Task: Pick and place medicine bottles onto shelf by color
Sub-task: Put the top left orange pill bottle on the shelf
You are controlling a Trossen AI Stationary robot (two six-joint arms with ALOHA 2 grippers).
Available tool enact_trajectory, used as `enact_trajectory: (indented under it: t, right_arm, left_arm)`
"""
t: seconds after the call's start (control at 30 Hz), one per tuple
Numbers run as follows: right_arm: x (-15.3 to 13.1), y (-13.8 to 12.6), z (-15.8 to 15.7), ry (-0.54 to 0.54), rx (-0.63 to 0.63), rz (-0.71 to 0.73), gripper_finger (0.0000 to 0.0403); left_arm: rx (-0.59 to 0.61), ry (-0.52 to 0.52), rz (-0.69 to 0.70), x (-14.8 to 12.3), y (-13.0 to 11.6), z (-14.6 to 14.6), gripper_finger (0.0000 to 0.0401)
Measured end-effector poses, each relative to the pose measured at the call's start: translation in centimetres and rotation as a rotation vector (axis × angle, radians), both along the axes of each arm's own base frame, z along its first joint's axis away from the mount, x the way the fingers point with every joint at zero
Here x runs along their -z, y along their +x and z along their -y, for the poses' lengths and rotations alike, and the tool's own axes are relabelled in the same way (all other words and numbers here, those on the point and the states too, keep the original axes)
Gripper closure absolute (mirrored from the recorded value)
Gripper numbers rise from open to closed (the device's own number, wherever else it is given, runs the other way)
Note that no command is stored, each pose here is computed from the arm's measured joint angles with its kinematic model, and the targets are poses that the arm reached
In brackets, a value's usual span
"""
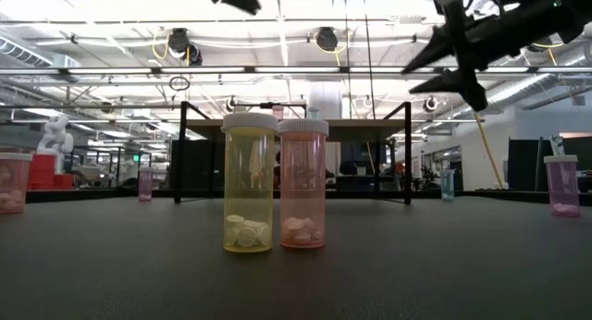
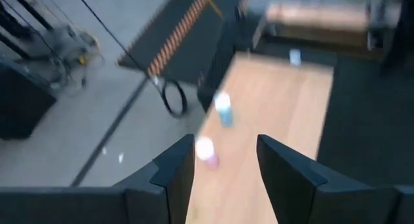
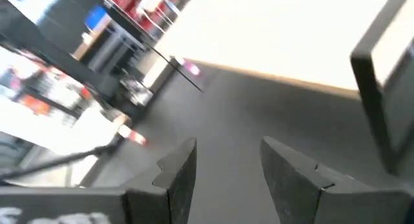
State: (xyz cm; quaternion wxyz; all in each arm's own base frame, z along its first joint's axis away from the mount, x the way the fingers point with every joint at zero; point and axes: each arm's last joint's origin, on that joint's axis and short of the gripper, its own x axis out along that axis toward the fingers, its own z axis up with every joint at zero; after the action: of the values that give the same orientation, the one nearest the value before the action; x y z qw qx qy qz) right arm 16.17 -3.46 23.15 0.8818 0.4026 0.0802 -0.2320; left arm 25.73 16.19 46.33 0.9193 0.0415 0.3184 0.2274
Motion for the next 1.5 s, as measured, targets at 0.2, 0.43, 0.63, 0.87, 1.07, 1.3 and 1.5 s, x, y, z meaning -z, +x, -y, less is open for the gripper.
enact_trajectory:
  t: [0.2,0.43,0.63,0.87,1.07,1.3,1.5]
  right_arm:
    - [-2.6,0.2,-0.2,-0.010,0.034,0.008,0.0239]
    - [-4.3,-0.5,-0.6,-0.068,0.047,-0.136,0.0239]
    - [-2.8,-0.9,-0.9,-0.034,-0.016,-0.258,0.0239]
    - [1.0,-0.6,-1.7,0.103,-0.144,-0.250,0.0239]
    - [1.2,0.3,-4.7,0.130,-0.285,-0.035,0.0239]
    - [2.3,-0.5,-7.8,0.047,-0.302,-0.053,0.0239]
    - [5.0,-1.1,-8.9,0.110,-0.289,-0.109,0.0239]
  left_arm:
    - [0.001,-0.110,-0.043,6.0,-1.6,1.1,0.0231]
    - [0.076,-0.185,0.093,9.0,-2.6,5.9,0.0231]
    - [0.184,-0.207,0.222,8.2,-2.9,10.1,0.0231]
    - [0.345,-0.288,0.315,10.1,0.4,14.1,0.0231]
    - [0.458,-0.544,0.562,10.0,4.3,18.8,0.0231]
    - [0.383,-0.681,0.450,11.5,3.6,24.7,0.0231]
    - [0.127,-0.684,0.308,14.1,0.9,29.8,0.0231]
